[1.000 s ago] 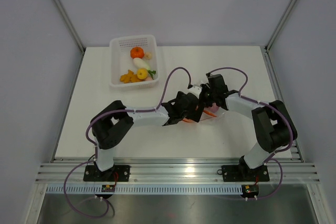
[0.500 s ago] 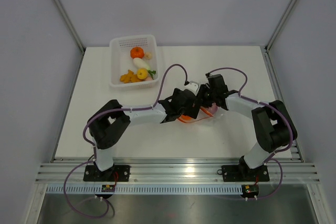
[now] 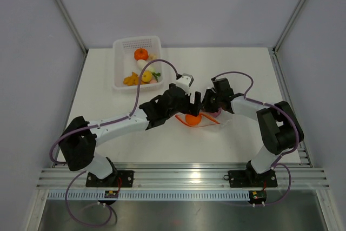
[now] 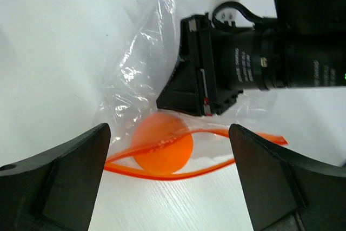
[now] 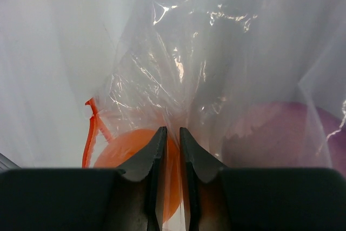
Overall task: Open the zip-top bag and remove the fake food
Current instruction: Pick up the fake fruit from the zipper food storage bag.
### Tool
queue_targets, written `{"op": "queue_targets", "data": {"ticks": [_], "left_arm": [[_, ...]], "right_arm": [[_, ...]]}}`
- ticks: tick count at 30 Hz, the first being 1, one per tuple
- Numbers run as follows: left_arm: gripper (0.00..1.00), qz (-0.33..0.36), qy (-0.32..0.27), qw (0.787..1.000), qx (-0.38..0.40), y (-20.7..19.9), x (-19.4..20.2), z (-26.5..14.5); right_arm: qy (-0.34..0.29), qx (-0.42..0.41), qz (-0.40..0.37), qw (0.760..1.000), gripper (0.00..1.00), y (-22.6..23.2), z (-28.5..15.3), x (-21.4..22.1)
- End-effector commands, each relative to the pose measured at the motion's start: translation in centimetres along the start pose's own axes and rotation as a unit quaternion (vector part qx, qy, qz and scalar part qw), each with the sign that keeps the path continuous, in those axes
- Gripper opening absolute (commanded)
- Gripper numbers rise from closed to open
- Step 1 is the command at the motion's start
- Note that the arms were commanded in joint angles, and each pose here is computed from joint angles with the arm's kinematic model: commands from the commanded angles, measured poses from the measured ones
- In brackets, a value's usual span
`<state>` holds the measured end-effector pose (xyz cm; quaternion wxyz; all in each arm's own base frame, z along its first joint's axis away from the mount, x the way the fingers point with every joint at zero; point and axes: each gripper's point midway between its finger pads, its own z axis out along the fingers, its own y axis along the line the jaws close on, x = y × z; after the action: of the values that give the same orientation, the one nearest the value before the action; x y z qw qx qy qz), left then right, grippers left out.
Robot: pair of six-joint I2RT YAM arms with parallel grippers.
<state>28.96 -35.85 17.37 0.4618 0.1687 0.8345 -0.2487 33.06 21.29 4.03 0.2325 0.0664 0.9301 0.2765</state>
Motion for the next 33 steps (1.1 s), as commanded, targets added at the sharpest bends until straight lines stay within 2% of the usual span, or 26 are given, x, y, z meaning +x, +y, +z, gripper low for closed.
{"op": "queue_targets", "data": {"ticks": [1,5,14,23,33], "left_arm": [[0.94,0.001,-0.001,1.000,0.031,-2.2,1.5,-1.6],[0.91,0.002,0.012,1.000,0.019,-3.3,3.6,-2.8],[0.91,-0.038,0.042,0.997,-0.055,-1.3,7.4,-1.3],[0.91,-0.044,0.054,0.995,-0.073,-1.2,8.6,0.4],[0.93,-0.039,0.020,0.996,-0.081,-1.1,7.5,1.6]], "right_arm": [[-0.009,0.001,-0.010,1.000,0.21,0.6,0.0,-0.9],[-0.010,-0.001,-0.010,1.000,0.21,0.7,0.1,-1.0],[-0.009,-0.003,-0.010,1.000,0.21,0.8,0.1,-0.9],[-0.009,-0.010,-0.010,1.000,0.21,1.1,-0.1,-0.9],[-0.010,-0.015,-0.008,1.000,0.21,1.3,-0.3,-0.8]]}}
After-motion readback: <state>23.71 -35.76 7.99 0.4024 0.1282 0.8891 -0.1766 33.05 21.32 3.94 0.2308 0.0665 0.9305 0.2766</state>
